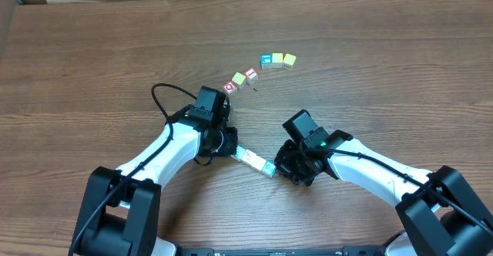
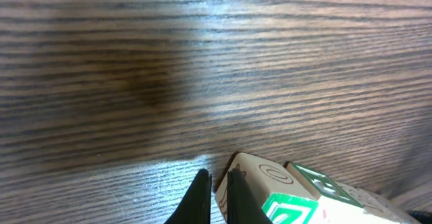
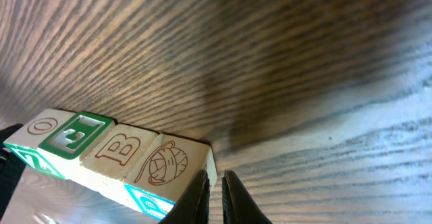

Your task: Flip 4 blocks

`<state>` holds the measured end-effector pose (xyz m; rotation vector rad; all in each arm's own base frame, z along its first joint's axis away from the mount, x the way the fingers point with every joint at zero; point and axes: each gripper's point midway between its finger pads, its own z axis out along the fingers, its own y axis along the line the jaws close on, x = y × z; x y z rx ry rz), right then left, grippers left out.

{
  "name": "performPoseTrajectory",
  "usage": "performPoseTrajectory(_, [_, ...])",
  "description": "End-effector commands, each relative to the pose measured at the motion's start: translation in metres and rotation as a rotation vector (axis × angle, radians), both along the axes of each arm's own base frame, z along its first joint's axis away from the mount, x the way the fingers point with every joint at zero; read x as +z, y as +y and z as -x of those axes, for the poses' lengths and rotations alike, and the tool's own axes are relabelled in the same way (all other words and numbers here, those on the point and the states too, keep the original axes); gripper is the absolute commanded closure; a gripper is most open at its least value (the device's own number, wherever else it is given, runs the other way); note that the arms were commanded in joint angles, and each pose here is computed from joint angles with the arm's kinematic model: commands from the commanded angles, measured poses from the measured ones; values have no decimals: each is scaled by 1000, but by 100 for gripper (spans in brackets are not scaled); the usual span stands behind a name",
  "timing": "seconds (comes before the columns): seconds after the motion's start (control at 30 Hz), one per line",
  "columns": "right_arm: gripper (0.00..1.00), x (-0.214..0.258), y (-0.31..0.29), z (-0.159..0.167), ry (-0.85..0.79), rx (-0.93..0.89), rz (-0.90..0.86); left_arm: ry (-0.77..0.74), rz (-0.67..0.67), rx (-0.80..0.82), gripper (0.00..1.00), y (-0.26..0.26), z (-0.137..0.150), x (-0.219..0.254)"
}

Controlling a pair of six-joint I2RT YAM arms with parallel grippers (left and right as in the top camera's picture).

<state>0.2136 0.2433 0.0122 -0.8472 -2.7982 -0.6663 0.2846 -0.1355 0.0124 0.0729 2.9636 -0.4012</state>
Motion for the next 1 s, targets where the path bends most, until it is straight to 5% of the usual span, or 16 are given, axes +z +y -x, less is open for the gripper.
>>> performPoseTrajectory(0.0, [89, 4, 9, 3, 37, -36, -37, -14, 48, -35, 96, -11, -7, 7])
performPoseTrajectory(0.97, [96, 10, 49, 35, 152, -131, -81, -104, 75, -48, 96, -19, -27, 14])
